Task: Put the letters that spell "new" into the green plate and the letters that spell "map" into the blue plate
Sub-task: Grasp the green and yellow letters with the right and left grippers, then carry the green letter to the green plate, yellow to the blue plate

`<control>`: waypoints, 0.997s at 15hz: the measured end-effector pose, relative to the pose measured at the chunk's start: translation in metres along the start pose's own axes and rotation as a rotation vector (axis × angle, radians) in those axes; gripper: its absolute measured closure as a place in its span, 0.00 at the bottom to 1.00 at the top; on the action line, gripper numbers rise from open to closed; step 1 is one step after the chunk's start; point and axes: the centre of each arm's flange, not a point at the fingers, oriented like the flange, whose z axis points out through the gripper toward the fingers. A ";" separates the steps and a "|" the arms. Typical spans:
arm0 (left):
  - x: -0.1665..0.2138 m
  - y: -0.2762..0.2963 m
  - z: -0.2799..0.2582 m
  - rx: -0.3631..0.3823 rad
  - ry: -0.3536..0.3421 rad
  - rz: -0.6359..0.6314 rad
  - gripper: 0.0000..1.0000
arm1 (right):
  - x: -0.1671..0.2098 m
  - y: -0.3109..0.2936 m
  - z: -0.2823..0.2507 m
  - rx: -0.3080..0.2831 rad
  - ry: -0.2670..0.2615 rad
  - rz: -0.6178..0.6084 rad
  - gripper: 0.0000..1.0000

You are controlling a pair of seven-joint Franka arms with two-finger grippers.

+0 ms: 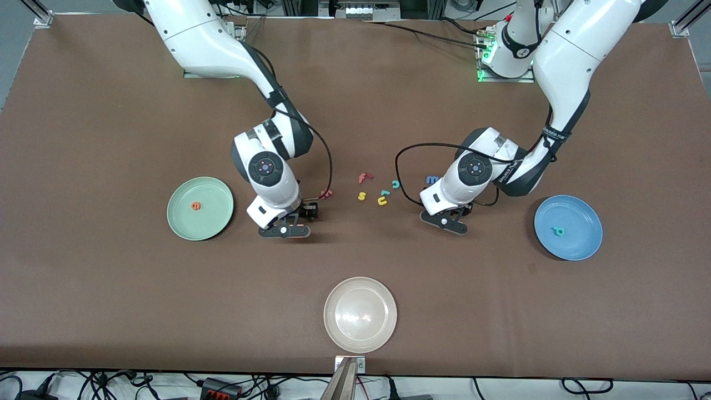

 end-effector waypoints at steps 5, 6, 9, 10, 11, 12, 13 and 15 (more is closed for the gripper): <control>-0.002 0.001 0.010 0.004 -0.014 0.014 0.46 | -0.009 -0.014 0.013 -0.008 -0.012 -0.011 0.29; -0.002 0.001 0.009 0.005 -0.011 0.014 0.56 | -0.009 -0.014 0.014 -0.009 -0.013 -0.011 0.31; -0.001 -0.001 0.008 0.005 -0.009 0.012 0.72 | -0.009 -0.014 0.017 -0.012 -0.015 -0.010 0.33; -0.001 -0.003 0.008 0.005 -0.008 0.009 0.72 | -0.009 -0.014 0.019 -0.013 -0.017 -0.010 0.38; 0.000 -0.005 0.007 0.007 -0.010 0.004 0.72 | -0.010 -0.013 0.021 -0.015 -0.020 -0.010 0.38; 0.001 -0.010 0.005 0.013 -0.019 -0.003 0.72 | -0.010 -0.013 0.023 -0.017 -0.022 -0.010 0.44; 0.002 -0.016 0.000 0.026 -0.035 -0.013 0.72 | -0.011 -0.013 0.026 -0.019 -0.025 -0.010 0.44; 0.006 -0.035 -0.024 0.075 -0.084 -0.039 0.72 | -0.012 -0.014 0.029 -0.021 -0.027 -0.013 0.45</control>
